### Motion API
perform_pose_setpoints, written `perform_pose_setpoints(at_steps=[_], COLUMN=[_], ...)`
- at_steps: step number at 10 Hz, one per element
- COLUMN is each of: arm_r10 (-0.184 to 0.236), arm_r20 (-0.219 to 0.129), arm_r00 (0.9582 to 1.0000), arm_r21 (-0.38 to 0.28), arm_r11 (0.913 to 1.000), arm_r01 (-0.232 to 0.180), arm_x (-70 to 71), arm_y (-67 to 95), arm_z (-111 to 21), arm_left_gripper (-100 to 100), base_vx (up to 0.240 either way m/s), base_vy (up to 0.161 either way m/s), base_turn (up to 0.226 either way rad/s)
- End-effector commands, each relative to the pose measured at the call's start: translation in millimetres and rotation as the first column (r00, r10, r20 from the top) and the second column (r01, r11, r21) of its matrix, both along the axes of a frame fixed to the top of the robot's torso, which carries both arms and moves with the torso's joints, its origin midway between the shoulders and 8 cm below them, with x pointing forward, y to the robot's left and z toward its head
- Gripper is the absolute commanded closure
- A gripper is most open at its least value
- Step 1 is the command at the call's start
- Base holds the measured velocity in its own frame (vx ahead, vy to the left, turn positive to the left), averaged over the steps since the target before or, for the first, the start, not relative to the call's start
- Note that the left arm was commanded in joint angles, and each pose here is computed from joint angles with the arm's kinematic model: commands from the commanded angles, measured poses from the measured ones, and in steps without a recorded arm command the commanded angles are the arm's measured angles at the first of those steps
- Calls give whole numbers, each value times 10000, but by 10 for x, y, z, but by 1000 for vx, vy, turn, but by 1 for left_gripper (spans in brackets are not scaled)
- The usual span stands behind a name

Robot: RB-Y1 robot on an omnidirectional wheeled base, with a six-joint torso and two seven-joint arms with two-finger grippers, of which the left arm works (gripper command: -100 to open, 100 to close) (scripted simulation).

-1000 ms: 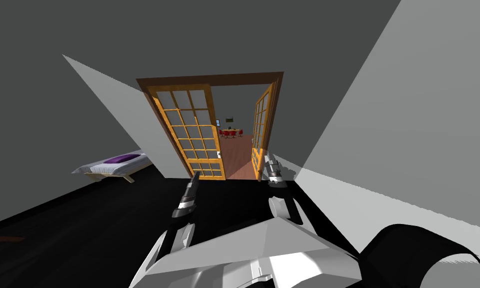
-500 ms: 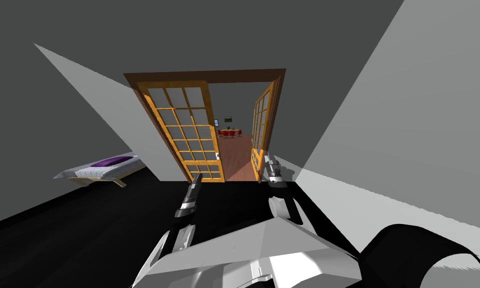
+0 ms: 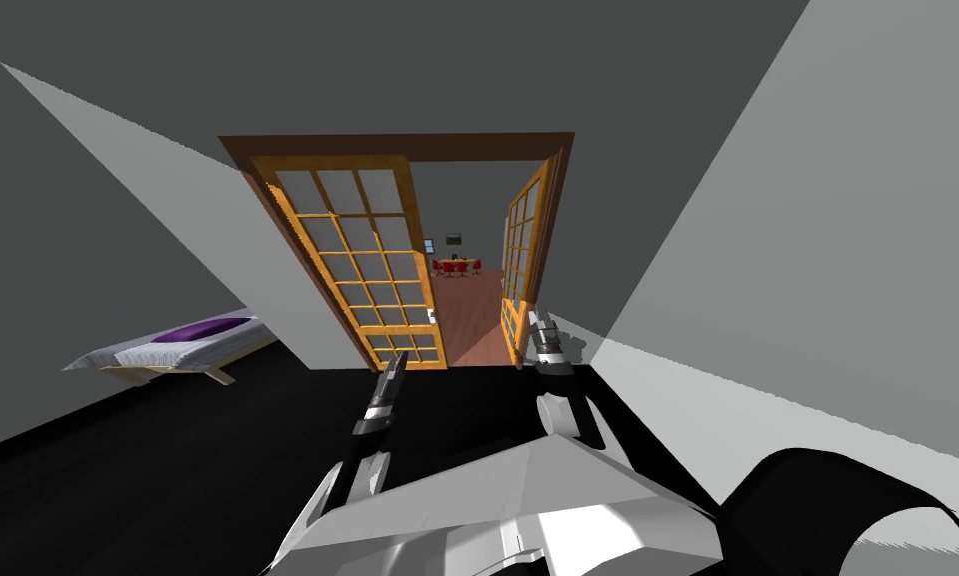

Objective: Push the door open

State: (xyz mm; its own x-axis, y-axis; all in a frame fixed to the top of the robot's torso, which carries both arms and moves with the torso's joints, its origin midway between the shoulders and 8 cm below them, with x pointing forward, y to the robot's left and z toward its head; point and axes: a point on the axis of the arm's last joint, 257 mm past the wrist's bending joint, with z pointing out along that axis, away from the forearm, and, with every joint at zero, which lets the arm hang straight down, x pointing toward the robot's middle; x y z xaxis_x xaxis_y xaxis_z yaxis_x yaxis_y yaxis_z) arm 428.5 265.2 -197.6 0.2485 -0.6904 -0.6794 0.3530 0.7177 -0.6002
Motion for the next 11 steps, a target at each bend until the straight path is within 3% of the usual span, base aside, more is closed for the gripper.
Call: perform_pose_setpoints(at_steps=[1,6,11], arm_r10=[129,520,940], arm_r20=[-193,-732,-1202], arm_r00=[9997,9960,9883], arm_r21=[328,1310,2315], arm_r11=[9994,9905,9707], arm_r01=[-123,-421,-642], arm_x=[20,75,104], arm_y=[23,108,214], arm_z=[-125,-482,-812], arm_left_gripper=[-100,-100,-100], base_vx=[99,99,102], base_vy=[7,15,8], base_turn=[-37,-41,-41])
